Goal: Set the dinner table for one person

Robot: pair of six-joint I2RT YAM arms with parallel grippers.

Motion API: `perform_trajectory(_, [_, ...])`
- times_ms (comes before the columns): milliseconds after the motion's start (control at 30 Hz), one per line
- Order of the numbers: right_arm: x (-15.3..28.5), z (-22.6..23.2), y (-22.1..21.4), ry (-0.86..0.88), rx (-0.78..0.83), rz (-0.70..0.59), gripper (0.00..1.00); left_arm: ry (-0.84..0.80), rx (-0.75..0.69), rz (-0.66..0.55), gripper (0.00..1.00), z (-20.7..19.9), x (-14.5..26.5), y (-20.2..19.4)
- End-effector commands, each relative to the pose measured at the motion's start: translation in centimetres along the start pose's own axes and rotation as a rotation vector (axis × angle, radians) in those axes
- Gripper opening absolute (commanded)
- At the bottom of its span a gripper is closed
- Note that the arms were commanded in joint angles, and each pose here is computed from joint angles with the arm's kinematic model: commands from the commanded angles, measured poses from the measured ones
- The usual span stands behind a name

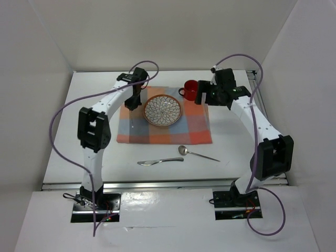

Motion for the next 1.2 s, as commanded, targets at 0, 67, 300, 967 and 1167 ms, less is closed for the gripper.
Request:
perform_trajectory(0, [1.8, -0.6, -2.7, 0.005, -0.053, 0.059, 0.98, 0.083, -0.166, 0.057, 0.00, 0.8, -1.3, 0.4])
perform_trajectory(67, [2.6, -0.4, -4.3, 0.009, -0.047, 0.070, 0.98, 0.078, -0.197, 0.089, 0.00, -0.1, -3.3, 0.3])
perform_trajectory(300, [3.3, -2.2, -13.9, -0.059, -0.095, 0.236, 0.94, 0.062, -0.229, 0.095, 0.00, -1.5, -5.8, 1.1])
perform_trajectory(967, [0.4, 1.0, -22.3, -0.176, 0.175, 0.425, 0.64, 0.041, -0.082, 0.011, 0.79, 0.6, 1.2, 1.9])
perform_trajectory(1167, [-0.9, -0.3, -22.8, -0.196, 0.310, 0.453, 0.76, 0.027, -0.049, -0.046, 0.79, 2.0, 4.7, 1.6])
Point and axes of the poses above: each gripper's point midway between its finger pads, its own x axis back along the fingers, its own z axis along the line the jaws close on, y = z × x, the point moved 2 cm from there along x, back along the fingers, and after that the axes turned 10 degrees about -x, right-handed, at the moved point
